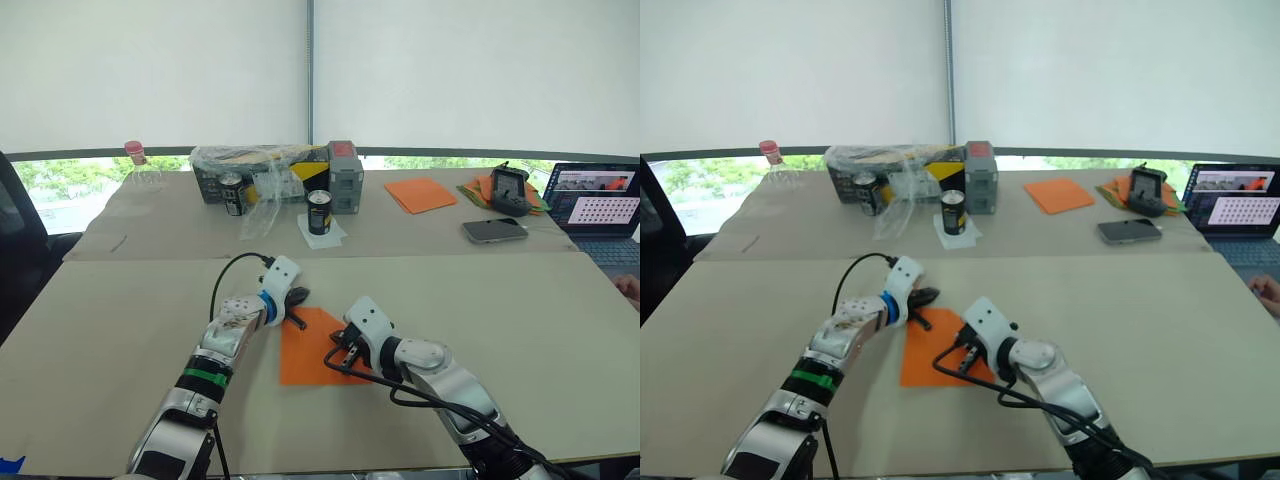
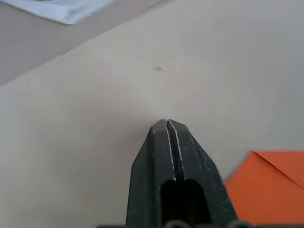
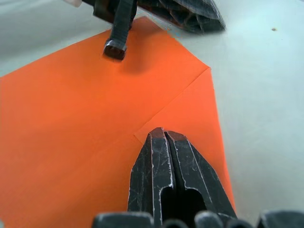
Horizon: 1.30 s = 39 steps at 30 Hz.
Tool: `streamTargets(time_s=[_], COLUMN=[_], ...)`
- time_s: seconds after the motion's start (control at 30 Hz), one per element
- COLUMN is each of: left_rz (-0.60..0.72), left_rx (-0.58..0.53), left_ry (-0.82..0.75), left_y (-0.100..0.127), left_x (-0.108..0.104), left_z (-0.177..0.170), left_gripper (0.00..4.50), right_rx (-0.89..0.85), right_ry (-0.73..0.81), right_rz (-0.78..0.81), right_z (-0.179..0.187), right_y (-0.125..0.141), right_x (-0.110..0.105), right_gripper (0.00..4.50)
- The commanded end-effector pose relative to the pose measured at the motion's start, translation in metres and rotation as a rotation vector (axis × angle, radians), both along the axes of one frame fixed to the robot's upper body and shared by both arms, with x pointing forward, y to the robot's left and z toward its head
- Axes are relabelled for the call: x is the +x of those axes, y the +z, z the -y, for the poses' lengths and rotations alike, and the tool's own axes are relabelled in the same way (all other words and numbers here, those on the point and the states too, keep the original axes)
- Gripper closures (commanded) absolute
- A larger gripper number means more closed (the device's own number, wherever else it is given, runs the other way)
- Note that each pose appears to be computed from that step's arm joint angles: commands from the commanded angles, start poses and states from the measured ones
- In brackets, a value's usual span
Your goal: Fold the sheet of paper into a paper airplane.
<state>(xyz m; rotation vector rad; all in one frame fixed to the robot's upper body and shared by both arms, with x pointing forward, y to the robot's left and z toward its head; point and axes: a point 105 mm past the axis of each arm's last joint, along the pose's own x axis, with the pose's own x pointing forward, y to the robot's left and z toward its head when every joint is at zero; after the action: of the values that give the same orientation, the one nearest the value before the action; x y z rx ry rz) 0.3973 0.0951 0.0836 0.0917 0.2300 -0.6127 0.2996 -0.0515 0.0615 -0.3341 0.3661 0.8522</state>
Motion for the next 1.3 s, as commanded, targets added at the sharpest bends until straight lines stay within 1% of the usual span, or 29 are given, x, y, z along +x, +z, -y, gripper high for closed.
streamTargets(time_s=[0.03,0.1,0.17,0.3,0.47,0.7,0.83,1.0,1.07,1.3], left_rz=[0.182,0.187,0.163,0.108,0.007,-0.063,-0.084,-0.094,-0.097,-0.097], left_rx=[-0.187,-0.178,-0.165,-0.132,-0.048,0.110,0.130,0.153,0.155,0.157], left_ry=[-0.023,-0.108,-0.184,-0.267,-0.334,-0.338,-0.332,-0.312,-0.312,-0.314], left_y=[0.054,0.053,0.046,0.033,0.007,-0.024,-0.031,-0.035,-0.036,-0.035], left_x=[0.003,-0.006,-0.015,-0.026,-0.038,-0.043,-0.044,-0.043,-0.043,-0.041], left_z=[0.011,0.023,0.036,0.046,0.048,0.042,0.041,0.038,0.038,0.038], left_gripper=[4.50,4.50,4.50,4.50,4.50,4.50,4.50,4.50,4.50,4.50], right_rx=[-0.077,-0.078,-0.081,-0.084,-0.090,-0.102,-0.083,-0.026,-0.026,-0.051], right_ry=[-0.011,-0.012,-0.014,-0.017,-0.028,-0.045,-0.072,-0.137,-0.150,-0.158], right_rz=[-0.188,-0.189,-0.190,-0.190,-0.186,-0.147,-0.090,0.051,0.071,0.070], right_z=[0.005,0.006,0.006,0.007,0.009,0.013,0.016,0.021,0.020,0.019], right_y=[-0.045,-0.045,-0.045,-0.046,-0.046,-0.040,-0.026,0.011,0.012,0.002], right_x=[-0.018,-0.018,-0.018,-0.018,-0.018,-0.013,-0.004,0.020,0.025,0.035], right_gripper=[4.49,4.49,4.49,4.49,4.49,4.49,4.49,4.49,4.49,4.49])
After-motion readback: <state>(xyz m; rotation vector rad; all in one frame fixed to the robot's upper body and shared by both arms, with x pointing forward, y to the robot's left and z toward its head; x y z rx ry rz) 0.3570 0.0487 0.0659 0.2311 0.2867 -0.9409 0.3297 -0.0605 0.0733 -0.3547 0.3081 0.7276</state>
